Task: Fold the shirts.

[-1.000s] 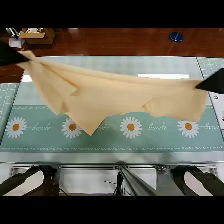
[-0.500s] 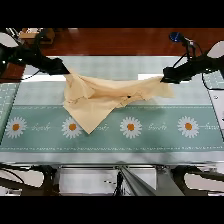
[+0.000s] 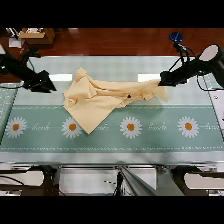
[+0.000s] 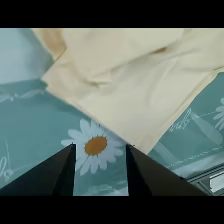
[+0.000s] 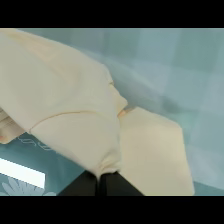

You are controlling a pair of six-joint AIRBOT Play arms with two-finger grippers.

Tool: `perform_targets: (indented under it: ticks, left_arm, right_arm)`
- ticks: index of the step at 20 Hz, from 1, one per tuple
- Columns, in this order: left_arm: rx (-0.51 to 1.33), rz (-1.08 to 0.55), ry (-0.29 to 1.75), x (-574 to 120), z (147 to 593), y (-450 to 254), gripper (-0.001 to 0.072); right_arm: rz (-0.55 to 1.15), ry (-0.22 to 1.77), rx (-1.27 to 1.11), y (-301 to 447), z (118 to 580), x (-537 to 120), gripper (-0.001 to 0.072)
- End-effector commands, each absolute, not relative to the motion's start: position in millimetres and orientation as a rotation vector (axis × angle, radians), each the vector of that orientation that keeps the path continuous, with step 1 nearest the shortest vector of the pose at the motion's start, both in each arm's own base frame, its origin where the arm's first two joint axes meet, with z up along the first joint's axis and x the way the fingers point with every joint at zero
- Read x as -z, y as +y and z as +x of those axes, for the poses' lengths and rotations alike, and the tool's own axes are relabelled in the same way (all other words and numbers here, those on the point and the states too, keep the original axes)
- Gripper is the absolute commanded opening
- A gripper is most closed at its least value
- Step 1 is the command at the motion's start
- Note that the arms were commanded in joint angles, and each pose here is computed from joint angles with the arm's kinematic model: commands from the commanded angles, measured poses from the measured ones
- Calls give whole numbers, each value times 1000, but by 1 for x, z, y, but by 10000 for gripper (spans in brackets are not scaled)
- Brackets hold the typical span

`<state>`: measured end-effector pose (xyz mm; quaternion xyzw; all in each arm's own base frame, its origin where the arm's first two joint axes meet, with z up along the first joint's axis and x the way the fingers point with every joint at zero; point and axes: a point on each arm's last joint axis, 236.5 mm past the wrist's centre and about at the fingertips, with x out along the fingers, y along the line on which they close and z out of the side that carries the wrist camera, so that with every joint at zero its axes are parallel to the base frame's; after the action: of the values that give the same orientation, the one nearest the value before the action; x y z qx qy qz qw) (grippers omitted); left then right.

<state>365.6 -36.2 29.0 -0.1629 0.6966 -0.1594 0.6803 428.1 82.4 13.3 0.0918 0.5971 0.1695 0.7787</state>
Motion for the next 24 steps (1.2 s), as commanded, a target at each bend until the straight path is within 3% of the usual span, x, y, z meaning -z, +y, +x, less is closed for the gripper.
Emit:
perform_targets:
  ticks: [1,2,5,8,20,21,22,23,24]
  left_arm:
    - [290,-421,1638,-15,294,-38,467]
    - [309,-475,1679,1,266,-53,601]
    - [347,-670,1726,44,210,-99,621]
    - [315,-736,1726,79,194,-123,619]
    - [193,-953,1551,130,258,-189,584]
    - [186,-954,1561,135,258,-191,447]
    - [184,-947,1568,137,258,-190,364]
    - [172,-950,1552,138,263,-187,331]
    - [167,-951,1536,137,268,-185,181]
  right_arm:
    - [167,1319,-400,83,420,-11,30]
    - [165,1319,-399,83,420,-11,31]
    - [148,1320,-398,80,420,-10,30]
    - [128,1322,-393,77,420,-8,30]
    - [102,1326,-387,73,419,-7,30]
    - [102,1330,-388,73,418,-6,31]
    - [102,1335,-390,73,417,-6,31]
    - [102,1338,-391,73,416,-6,31]
    - [102,1341,-392,73,415,-6,31]
